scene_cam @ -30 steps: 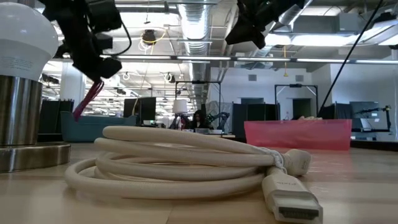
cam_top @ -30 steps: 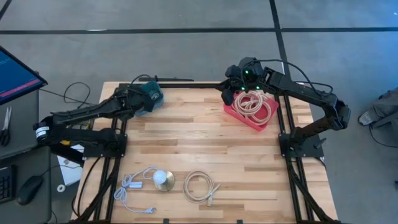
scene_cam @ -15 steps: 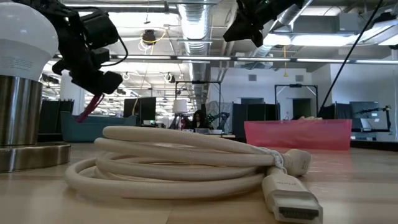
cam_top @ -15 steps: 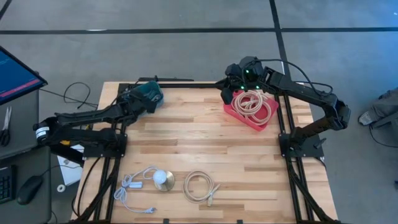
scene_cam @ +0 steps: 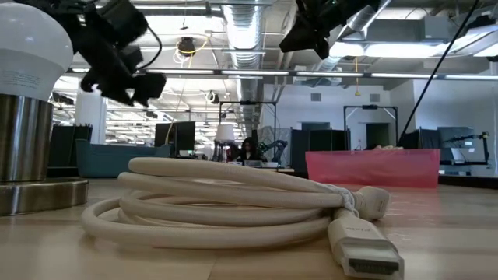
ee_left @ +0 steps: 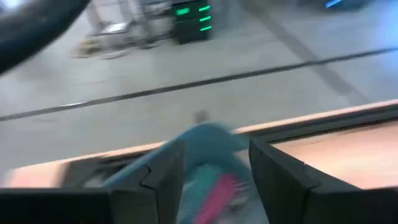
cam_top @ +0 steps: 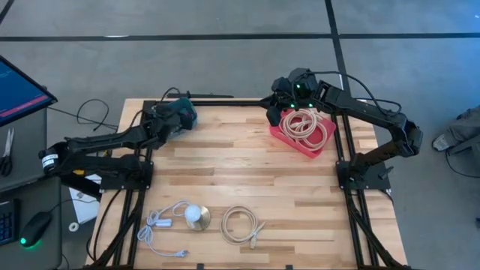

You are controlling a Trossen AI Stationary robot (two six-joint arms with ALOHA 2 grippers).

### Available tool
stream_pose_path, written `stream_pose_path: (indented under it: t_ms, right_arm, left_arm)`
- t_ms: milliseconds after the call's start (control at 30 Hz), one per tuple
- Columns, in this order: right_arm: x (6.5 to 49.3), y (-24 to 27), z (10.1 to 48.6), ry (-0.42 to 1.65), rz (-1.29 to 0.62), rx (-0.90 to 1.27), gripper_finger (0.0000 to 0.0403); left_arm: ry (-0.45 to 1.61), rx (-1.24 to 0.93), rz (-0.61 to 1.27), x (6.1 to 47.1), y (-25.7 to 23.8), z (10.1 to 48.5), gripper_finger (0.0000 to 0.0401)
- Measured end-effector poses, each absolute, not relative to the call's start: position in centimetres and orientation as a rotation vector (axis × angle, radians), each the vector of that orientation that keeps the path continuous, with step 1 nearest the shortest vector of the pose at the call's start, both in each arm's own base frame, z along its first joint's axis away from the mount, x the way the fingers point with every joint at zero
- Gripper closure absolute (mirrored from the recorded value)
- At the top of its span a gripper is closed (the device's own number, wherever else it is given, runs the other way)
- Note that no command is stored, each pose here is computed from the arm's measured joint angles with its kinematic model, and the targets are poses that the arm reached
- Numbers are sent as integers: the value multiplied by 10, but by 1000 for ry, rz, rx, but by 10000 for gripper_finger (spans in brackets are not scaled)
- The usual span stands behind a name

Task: Pick & Place USB Port
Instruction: Put the white charger cable into pink bin

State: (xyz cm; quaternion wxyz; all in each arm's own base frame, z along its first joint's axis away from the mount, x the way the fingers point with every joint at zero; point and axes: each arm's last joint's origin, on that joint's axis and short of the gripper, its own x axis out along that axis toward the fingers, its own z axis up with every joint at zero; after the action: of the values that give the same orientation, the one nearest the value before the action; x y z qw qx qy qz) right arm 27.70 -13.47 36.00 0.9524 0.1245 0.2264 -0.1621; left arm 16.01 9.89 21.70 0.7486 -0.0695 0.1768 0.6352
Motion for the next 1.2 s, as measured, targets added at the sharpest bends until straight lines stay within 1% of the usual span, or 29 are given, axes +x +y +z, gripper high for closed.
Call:
stream_pose_path:
  t_ms: [67, 133, 333, 433, 533, 700, 800, 1067, 1200]
  right_arm:
    - [277, -135, 360, 465, -326, 240, 349]
    - [276, -134, 359, 479, -322, 229, 349]
    - [273, -133, 352, 557, -322, 250, 349]
    - [271, -132, 349, 590, -322, 261, 349]
    - [271, -132, 349, 598, -321, 263, 349]
    - [272, -130, 349, 595, -313, 262, 349]
    - [272, -129, 349, 595, -309, 261, 349]
    - [273, -127, 349, 594, -306, 276, 349]
    - [273, -125, 348, 607, -305, 294, 349]
  left_arm:
    - [315, -179, 1287, 163, 98, 227, 222]
    - [228, -197, 1143, 167, 95, 239, 225]
    - [-48, -252, 682, 172, 76, 274, 255]
    - [-163, -296, 508, 172, 63, 288, 272]
    - [-230, -326, 382, 173, 51, 297, 290]
    - [-227, -343, 250, 180, 29, 298, 312]
    - [-199, -356, 209, 189, 16, 297, 320]
    - [-196, -251, 152, 224, -9, 335, 340]
    - [-94, -251, 146, 244, -16, 344, 350]
